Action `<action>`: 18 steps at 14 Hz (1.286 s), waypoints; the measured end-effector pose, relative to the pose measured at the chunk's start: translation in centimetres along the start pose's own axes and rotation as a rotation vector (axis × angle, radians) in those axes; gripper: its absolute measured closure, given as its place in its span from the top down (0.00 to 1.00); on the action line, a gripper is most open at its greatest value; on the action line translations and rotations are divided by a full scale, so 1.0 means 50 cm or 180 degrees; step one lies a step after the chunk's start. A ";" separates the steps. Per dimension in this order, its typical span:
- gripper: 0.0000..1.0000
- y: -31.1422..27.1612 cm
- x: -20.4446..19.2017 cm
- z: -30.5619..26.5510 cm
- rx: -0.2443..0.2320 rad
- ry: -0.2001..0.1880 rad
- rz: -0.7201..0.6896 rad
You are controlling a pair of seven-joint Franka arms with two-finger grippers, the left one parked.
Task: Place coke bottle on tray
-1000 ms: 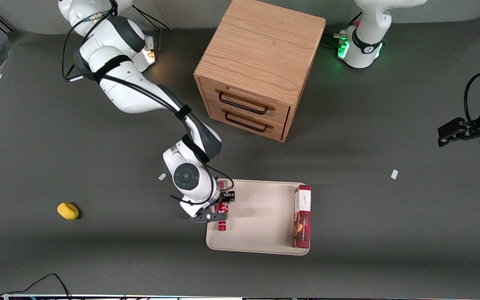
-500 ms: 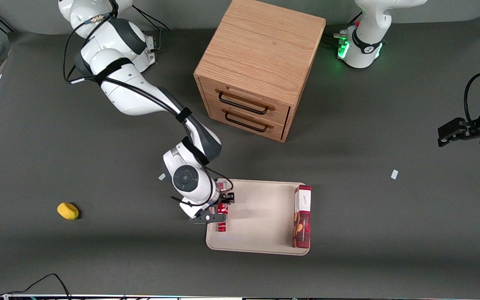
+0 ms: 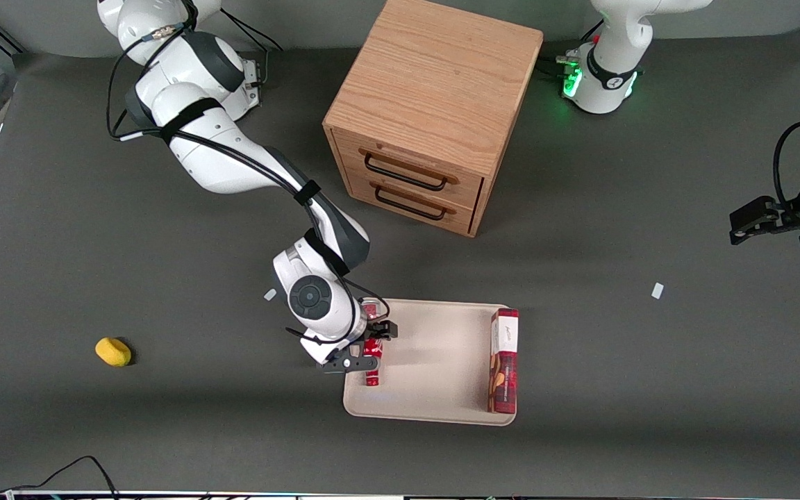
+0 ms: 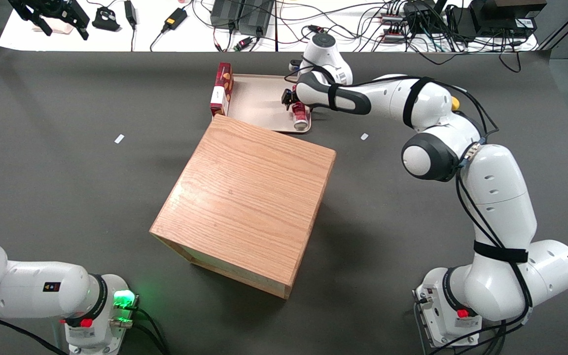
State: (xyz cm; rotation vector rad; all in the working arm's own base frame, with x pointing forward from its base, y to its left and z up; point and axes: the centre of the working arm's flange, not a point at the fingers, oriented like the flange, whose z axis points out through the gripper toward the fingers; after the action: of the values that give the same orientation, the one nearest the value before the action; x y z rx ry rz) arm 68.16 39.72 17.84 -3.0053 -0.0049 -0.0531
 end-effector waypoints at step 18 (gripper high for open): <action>1.00 0.250 0.060 -0.563 -0.0398 0.0043 -0.0005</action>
State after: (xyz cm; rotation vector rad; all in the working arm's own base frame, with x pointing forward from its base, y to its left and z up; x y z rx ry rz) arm 70.25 23.55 44.13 -3.1299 -0.0026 -0.0765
